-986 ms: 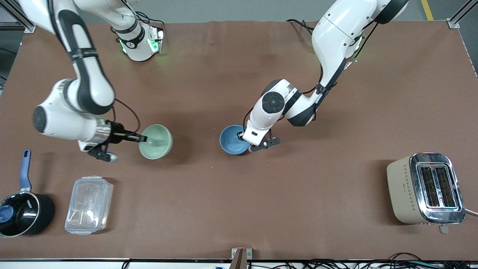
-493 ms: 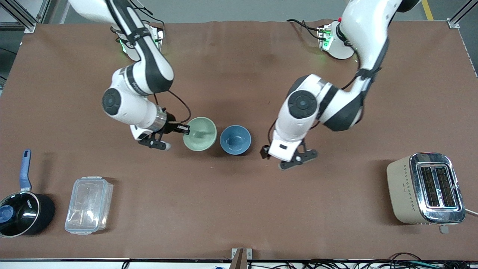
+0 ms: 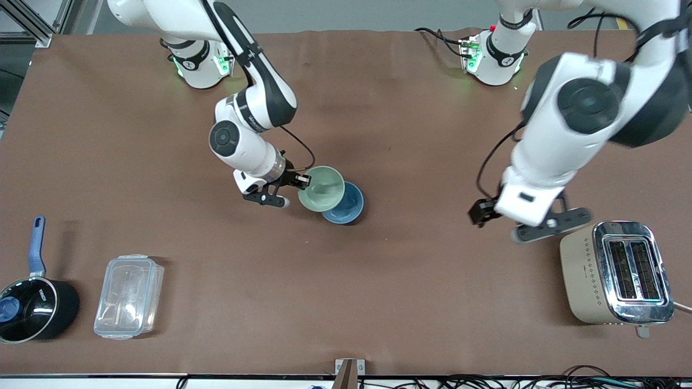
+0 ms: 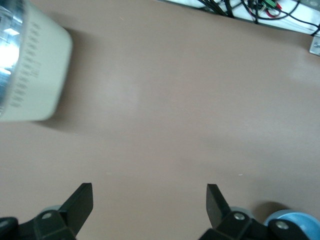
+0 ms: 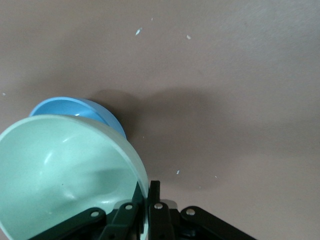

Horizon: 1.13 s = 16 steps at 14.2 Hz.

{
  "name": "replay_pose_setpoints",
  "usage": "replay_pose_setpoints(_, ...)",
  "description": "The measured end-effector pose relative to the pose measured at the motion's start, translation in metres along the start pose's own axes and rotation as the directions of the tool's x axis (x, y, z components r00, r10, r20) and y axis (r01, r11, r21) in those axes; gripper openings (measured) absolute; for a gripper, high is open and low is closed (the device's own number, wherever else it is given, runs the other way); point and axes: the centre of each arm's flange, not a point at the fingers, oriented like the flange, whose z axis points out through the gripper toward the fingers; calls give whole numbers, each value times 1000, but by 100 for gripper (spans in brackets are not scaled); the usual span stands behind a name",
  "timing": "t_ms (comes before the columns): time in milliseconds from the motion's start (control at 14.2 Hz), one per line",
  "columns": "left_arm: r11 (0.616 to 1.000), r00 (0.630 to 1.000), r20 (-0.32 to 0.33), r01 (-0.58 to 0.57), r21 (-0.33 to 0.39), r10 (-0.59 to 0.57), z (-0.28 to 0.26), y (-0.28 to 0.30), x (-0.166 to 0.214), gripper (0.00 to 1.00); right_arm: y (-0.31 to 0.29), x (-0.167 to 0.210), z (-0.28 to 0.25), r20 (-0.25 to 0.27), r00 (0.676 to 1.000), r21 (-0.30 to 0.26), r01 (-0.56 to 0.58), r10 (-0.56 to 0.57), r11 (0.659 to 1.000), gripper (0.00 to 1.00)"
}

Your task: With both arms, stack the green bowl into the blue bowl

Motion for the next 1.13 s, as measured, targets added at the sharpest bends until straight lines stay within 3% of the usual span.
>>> replay_pose_setpoints(211,998,999,20,-49,26,48,-34,-34,-5,100,-8,-6,16,-24,1000,-2,-19,18,1000,7)
replay_pose_setpoints(563,993,991,60,-119,-9,119,-68,-79,-23,100,-36,-1,21,-50,997,22,-58,59,998,7)
replay_pose_setpoints(845,983,979,99,-173,-67,179,-74,-149,-33,100,-36,1,29,-48,997,14,-60,61,998,7)
replay_pose_setpoints(1127,977,972,107,-203,-67,209,-78,-160,-58,100,-31,2,44,-41,997,-6,-65,65,998,10)
